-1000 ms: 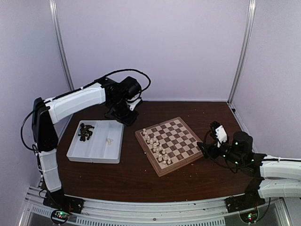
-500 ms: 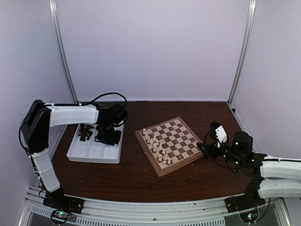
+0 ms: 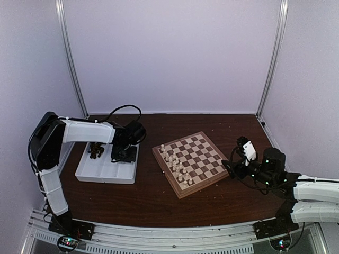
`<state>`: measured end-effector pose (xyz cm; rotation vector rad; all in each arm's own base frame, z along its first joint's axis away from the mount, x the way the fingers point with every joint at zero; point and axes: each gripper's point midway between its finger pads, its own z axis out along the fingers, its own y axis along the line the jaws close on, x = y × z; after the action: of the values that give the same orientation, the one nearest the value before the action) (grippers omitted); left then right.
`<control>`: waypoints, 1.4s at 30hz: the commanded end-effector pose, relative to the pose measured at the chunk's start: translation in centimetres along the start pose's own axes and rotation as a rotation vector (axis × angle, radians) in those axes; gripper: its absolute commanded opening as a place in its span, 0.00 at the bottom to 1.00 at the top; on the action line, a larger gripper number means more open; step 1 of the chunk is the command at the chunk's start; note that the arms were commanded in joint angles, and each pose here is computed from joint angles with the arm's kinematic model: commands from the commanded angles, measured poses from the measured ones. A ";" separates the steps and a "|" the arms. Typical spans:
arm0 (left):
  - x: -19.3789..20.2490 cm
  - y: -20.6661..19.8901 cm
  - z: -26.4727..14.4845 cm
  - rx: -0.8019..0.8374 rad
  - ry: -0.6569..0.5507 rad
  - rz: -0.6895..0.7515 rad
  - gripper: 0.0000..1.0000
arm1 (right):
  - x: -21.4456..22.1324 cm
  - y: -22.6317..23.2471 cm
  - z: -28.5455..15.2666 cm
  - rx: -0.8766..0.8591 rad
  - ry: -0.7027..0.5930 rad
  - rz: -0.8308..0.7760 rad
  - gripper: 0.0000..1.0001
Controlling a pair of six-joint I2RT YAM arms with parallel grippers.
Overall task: Set up the chess pieces on the board
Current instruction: Pick up the chess piece from the storage box.
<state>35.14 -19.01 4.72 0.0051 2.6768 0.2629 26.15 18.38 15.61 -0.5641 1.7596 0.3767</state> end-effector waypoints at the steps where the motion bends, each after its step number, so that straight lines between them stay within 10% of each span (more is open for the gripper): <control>1: -0.9 0.3 0.9 -0.024 -0.052 -0.051 0.23 | -0.9 0.0 0.0 -0.003 -0.020 -0.003 0.83; 22: 0.6 1.0 4.7 -0.020 0.040 -0.117 0.05 | -0.9 0.1 0.1 -0.009 -0.019 -0.006 0.83; 42: 1.0 1.5 -8.4 0.326 0.124 -0.054 0.02 | -7.4 4.3 -1.0 -0.215 -0.099 0.069 0.81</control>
<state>31.99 -18.66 10.44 0.0299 2.7746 -0.0382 24.89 20.23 20.43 -0.6089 1.6702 0.5068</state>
